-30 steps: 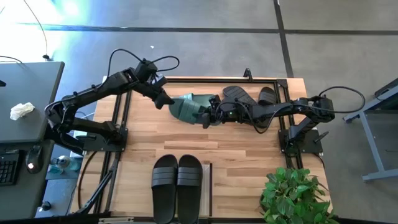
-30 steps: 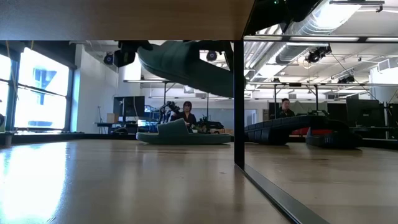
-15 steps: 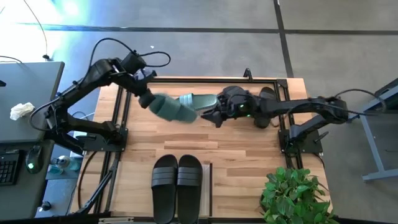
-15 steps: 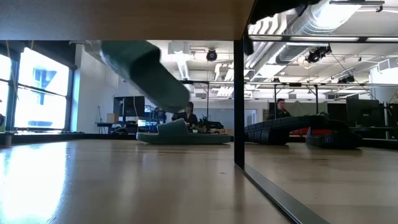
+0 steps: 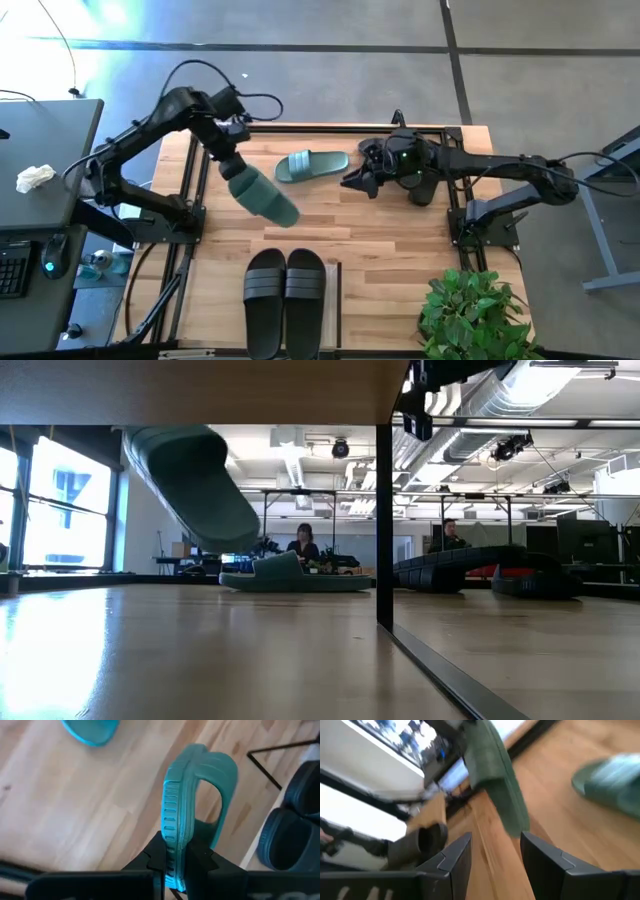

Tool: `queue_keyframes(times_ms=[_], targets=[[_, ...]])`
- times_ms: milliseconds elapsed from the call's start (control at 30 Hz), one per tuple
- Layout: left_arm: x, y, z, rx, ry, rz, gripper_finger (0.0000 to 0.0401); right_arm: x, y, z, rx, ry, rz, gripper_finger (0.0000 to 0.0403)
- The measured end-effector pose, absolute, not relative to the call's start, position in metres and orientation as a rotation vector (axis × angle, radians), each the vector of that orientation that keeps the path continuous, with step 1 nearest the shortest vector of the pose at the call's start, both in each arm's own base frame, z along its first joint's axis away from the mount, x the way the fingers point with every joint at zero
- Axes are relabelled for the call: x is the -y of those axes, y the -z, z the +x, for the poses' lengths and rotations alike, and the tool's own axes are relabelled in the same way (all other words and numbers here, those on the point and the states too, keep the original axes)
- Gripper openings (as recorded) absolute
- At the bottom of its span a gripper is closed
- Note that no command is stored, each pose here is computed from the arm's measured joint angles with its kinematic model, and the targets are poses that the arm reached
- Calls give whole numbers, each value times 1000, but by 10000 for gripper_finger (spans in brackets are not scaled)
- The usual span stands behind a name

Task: Pick and place slides into the shelf
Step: Put the green slipper under the shelf

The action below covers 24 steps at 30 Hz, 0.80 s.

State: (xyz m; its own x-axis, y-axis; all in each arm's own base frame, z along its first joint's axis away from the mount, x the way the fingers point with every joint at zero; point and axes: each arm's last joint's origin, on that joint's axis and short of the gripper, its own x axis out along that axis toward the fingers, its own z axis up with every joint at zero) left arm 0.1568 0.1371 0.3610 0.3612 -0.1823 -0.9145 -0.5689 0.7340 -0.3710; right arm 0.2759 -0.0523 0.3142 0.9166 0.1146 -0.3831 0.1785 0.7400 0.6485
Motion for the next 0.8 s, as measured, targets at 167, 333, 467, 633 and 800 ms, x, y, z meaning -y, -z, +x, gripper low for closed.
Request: queue_keyframes(times_ms=[167, 333, 467, 633, 800], targets=[[-146, -332, 171, -1254, -123, -840, 24, 50, -310, 275, -468, 12, 726, 155], [-148, -308, 178, -1289, -7, -912, 24, 50, -311, 275, -466, 2, 704, 155], [-144, -293, 174, -1314, 37, -944, 24, 50, -311, 275, -466, -3, 685, 155], [-138, -268, 166, -1429, 41, -935, 24, 51, -310, 275, -462, 0, 660, 155], [-125, -234, 153, -1502, 146, -1007, 24, 51, -311, 275, -461, 0, 657, 155]])
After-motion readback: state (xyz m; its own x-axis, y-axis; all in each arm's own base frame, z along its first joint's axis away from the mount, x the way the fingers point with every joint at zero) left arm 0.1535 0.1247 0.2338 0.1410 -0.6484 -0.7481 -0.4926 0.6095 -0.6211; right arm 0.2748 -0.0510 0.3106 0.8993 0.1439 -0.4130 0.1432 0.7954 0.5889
